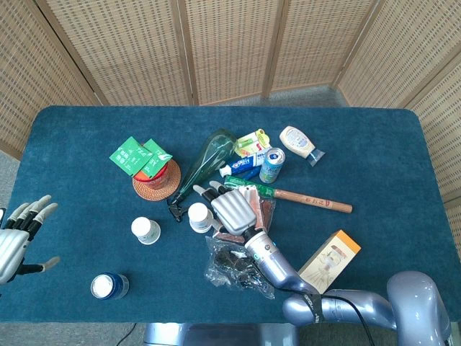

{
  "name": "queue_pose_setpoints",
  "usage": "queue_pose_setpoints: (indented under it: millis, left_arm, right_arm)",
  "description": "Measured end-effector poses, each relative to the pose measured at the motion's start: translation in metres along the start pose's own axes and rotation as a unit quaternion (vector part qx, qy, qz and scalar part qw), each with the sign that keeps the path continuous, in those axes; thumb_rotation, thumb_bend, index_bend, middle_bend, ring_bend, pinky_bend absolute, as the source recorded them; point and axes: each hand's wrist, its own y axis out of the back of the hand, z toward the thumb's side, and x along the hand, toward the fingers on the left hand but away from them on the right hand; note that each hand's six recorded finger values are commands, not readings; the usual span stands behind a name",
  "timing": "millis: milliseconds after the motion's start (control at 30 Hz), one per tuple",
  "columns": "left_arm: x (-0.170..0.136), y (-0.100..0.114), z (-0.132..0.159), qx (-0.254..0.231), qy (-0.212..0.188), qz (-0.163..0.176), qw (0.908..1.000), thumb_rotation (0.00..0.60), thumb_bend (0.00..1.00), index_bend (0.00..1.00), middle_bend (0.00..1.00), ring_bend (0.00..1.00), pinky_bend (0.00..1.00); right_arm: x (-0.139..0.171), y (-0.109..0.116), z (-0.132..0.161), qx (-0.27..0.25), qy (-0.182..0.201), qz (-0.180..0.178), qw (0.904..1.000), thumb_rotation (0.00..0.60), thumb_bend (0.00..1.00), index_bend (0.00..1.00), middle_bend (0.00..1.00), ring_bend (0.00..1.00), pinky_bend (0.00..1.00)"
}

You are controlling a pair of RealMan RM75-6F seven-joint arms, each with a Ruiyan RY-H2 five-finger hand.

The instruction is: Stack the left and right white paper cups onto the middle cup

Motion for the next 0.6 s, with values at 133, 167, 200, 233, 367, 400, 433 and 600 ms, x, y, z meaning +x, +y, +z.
queue_pose_setpoints:
  millis: [133, 167, 200, 233, 367, 400, 433, 600]
  left_arm:
    - [0.000, 0.000, -0.001, 0.000, 0.001, -0.001, 1.0000, 0.600, 0.21, 0.04, 0.00, 0.00, 0.05]
    - [0.000, 0.000, -0.001, 0.001, 0.000, -0.001, 1.0000, 0.600, 0.21, 0.04, 0.00, 0.00, 0.05]
    - [0.000, 0.000, -0.001, 0.001, 0.000, -0.001, 1.0000, 0.600, 0.21, 0.04, 0.00, 0.00, 0.05]
    - [0.000, -0.001, -0.001, 0.002, 0.001, -0.002, 1.0000, 0.600, 0.21, 0.04, 0.00, 0.00, 0.05]
    - [0.001, -0.002, -0.002, 0.004, 0.002, -0.005, 1.0000, 0.600, 0.21, 0.04, 0.00, 0.00, 0.05]
    - [0.001, -0.002, -0.002, 0.005, 0.002, -0.005, 1.0000, 0.600, 0.21, 0.04, 0.00, 0.00, 0.05]
    - [0.001, -0.003, -0.002, 0.005, 0.003, -0.005, 1.0000, 0.600, 0.21, 0.04, 0.00, 0.00, 0.05]
    - [0.002, -0.005, -0.001, 0.010, 0.003, -0.005, 0.9999, 0.600, 0.21, 0.04, 0.00, 0.00, 0.05]
  right_arm:
    - [0.002, 0.003, 0.000, -0.002, 0.000, -0.005, 1.0000, 0.600, 0.35, 0.04, 0.23, 0.09, 0.53]
    - [0.003, 0.004, -0.001, -0.002, 0.000, -0.006, 1.0000, 0.600, 0.35, 0.04, 0.23, 0.09, 0.52]
    - [0.004, 0.006, -0.003, -0.002, -0.001, -0.008, 1.0000, 0.600, 0.35, 0.04, 0.23, 0.09, 0.52]
    - [0.006, 0.008, -0.005, -0.002, -0.003, -0.010, 0.9999, 0.600, 0.35, 0.04, 0.23, 0.09, 0.52]
    - [0.017, 0.018, -0.020, 0.007, -0.012, -0.023, 0.9996, 0.600, 0.33, 0.05, 0.22, 0.08, 0.51]
    - [0.022, 0.021, -0.027, 0.010, -0.015, -0.028, 0.9995, 0.600, 0.33, 0.05, 0.22, 0.08, 0.50]
    - [0.026, 0.024, -0.032, 0.012, -0.017, -0.031, 0.9993, 0.600, 0.32, 0.06, 0.21, 0.07, 0.49]
    - [0.049, 0.040, -0.067, 0.014, -0.034, -0.050, 0.9981, 0.600, 0.30, 0.07, 0.20, 0.07, 0.47]
